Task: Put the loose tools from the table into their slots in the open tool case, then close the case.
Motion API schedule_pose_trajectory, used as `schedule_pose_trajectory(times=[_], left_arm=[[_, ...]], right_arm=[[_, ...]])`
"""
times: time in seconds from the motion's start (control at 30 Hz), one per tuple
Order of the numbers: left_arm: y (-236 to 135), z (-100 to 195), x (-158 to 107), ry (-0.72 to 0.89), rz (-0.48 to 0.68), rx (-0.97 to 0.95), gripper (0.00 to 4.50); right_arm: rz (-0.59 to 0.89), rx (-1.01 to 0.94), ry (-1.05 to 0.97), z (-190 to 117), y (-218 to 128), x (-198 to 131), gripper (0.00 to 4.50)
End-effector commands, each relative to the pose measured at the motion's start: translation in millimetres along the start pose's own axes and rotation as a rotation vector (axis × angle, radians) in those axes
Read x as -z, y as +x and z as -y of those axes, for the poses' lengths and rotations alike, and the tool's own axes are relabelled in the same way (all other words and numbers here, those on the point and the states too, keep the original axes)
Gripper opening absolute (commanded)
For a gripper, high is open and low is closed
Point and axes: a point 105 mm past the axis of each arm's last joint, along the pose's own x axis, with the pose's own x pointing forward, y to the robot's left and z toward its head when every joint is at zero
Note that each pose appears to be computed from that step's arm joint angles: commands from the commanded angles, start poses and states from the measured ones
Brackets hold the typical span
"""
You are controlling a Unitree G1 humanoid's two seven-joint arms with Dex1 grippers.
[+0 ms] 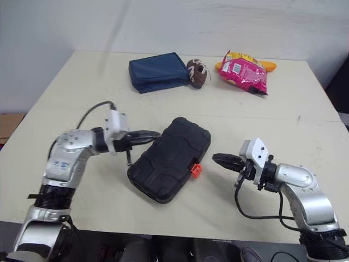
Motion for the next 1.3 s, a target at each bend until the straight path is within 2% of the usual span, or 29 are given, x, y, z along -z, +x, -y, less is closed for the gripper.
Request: schedule_pose_trajectory(times=[0.03, 0.4, 0.7, 0.83, 1.07, 1.3], left_arm=[[16, 10, 6, 0.044, -0.054, 0.078, 0.04], [40, 18, 27, 0.017, -0.134, 0.150, 0.04], [40, 22, 36, 0.013, -0.168, 0.158, 0.04], [40, 18, 36, 0.010, -0.174, 0.136, 0.04], [41, 17, 39, 0.006, -0.204, 0.143, 0.04], [37, 22, 63, -0.015, -0.291, 0.200, 0.04]], right_arm=[[-0.004, -0.015, -0.015, -8, 9, -8, 0.00], [-0.071, -0.050, -0.044, -18, 37, 8, 0.00], [-0.188, -0.055, -0.031, -23, 9, 33, 0.00], [-0.225, -0.027, 0.033, -24, 9, 54, 0.00], [-0.194, -0.032, 0.038, -23, 32, 60, 0.00], [-0.102, -0.019, 0.011, -13, 59, 46, 0.00]])
